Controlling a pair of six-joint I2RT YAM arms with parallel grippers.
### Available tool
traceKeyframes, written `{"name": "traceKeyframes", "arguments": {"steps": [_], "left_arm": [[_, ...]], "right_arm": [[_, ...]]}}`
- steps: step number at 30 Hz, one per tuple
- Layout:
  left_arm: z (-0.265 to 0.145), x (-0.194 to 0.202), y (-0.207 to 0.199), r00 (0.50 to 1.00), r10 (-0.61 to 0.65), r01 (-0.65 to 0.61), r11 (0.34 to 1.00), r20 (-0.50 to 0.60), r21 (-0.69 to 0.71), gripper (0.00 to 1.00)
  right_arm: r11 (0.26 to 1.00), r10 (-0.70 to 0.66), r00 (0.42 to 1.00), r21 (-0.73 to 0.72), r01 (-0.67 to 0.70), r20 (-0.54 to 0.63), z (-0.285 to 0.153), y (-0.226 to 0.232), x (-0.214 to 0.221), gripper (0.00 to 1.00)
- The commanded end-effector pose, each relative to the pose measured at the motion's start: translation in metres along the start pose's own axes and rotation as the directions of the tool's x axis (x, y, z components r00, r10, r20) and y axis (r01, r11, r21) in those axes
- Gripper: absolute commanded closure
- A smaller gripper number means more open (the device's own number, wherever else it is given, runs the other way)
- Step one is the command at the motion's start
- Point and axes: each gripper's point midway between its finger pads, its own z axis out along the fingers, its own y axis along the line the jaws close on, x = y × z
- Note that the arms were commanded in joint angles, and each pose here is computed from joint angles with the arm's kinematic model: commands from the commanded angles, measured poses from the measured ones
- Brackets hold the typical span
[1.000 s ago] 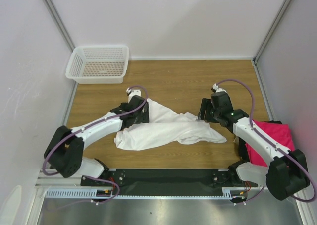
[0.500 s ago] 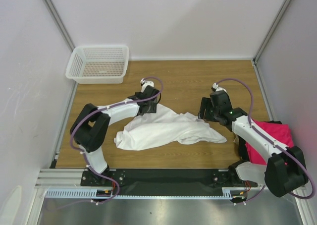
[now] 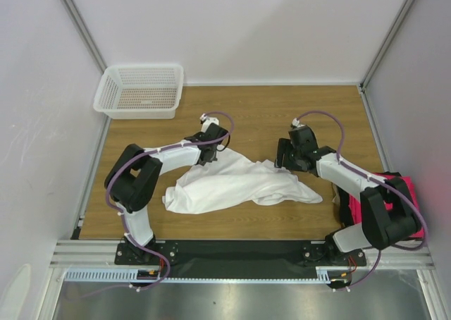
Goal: Fold and stack the t-shirts
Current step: Flatten the tshirt out
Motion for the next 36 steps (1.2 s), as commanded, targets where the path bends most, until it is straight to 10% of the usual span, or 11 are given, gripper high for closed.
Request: {"name": "traceKeyframes", "arguments": {"steps": [1,15,20,36], "left_arm": [[-0.007,-0.012,0.017,0.999,-0.031,0.033,0.999,0.044,-0.035,1.0],[-0.082,-0.07,0.081,0.935,-0.254,0.256,0.966,0.246,0.024,1.0],[-0.097,-0.087,0.089,0.893,-0.32,0.312,0.947,0.316,0.078,1.0],[-0.193,-0.2,0.092,0.741,-0.398,0.298,0.916,0.541,0.267,1.0]], "right_arm": [[0.997,0.009,0.999,-0.073,-0.005,0.051,0.006,0.024,-0.023,0.31],[0.996,-0.007,1.0,-0.087,0.009,0.022,0.018,0.036,-0.012,0.54],[0.996,-0.003,1.0,-0.094,0.005,0.023,0.017,0.04,-0.012,1.0],[0.996,0.058,0.93,-0.083,-0.029,0.364,-0.104,0.017,-0.084,1.0]]}}
